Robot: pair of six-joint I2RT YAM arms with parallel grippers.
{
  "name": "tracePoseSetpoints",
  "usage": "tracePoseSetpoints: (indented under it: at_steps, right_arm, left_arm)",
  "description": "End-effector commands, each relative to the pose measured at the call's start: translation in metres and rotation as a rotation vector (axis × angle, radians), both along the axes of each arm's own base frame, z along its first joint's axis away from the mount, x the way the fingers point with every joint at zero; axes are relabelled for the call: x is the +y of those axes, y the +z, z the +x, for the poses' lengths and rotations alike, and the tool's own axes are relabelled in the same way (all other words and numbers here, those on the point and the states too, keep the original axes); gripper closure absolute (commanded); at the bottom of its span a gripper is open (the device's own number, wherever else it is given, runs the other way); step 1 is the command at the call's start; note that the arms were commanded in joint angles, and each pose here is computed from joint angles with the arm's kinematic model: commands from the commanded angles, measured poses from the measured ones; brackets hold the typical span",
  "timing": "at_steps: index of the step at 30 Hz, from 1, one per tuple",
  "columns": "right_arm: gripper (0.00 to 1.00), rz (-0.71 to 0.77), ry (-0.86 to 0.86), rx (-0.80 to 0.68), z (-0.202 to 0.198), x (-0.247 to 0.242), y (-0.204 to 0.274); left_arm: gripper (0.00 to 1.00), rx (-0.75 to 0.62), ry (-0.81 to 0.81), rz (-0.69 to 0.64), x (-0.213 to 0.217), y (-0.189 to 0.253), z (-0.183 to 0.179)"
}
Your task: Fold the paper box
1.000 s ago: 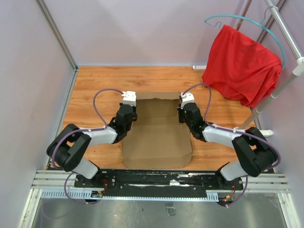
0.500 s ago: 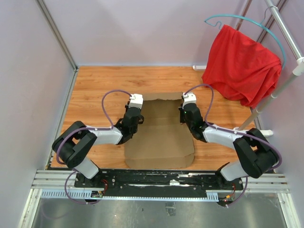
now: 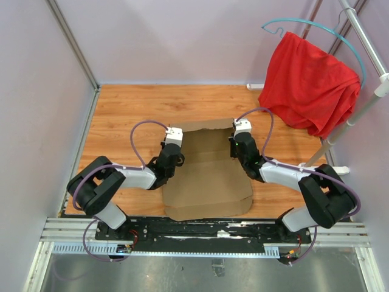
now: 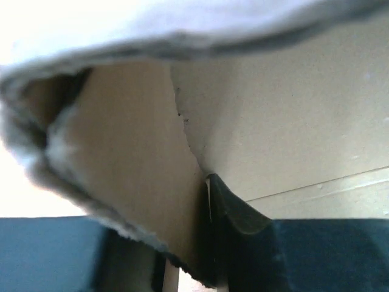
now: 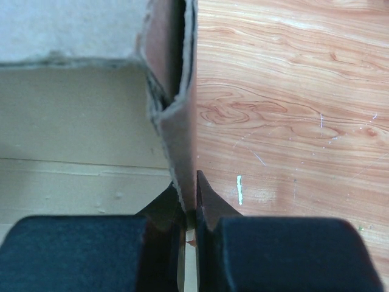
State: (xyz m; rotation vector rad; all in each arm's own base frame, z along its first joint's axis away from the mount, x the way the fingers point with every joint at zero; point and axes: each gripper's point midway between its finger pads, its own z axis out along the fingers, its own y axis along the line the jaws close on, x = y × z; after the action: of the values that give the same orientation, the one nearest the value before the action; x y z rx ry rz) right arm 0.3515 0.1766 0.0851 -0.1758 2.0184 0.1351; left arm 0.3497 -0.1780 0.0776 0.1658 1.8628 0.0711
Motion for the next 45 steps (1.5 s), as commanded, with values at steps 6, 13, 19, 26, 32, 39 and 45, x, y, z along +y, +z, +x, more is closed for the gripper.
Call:
tracePoseSetpoints:
  at_steps: [6,13,19,26,32,39,45]
  right_arm:
    - [0.99,0.006,-0.014,0.004,0.001,0.005,0.004]
    - [0.99,-0.004,-0.008,0.007,0.006,0.009,0.014]
    - [0.99,-0.047,-0.013,0.039,0.020,0.011,0.025]
    - [0.99,-0.066,0.002,0.083,0.042,0.008,0.038]
    - [0.99,-0.123,0.073,0.078,0.065,-0.003,0.060]
    - [0.99,-0.181,0.235,0.215,0.086,-0.008,0.075]
    - [0.99,-0.166,0.328,0.280,0.079,0.004,0.061]
  left_arm:
    - [1.00,0.035,0.016,-0.001,-0.003,-0.003,-0.007]
    - [0.84,0.058,0.022,-0.010,-0.008,0.009,-0.006]
    - [0.62,0.128,0.006,-0.087,-0.012,0.018,-0.020]
    - [0.53,0.175,-0.008,-0.223,-0.007,0.046,-0.048]
    - [0.55,0.124,-0.066,-0.420,0.002,0.096,-0.079]
    - [0.57,-0.015,-0.052,-0.493,0.035,0.156,-0.099]
    - [0.58,0.003,-0.017,-0.449,0.042,0.153,-0.099]
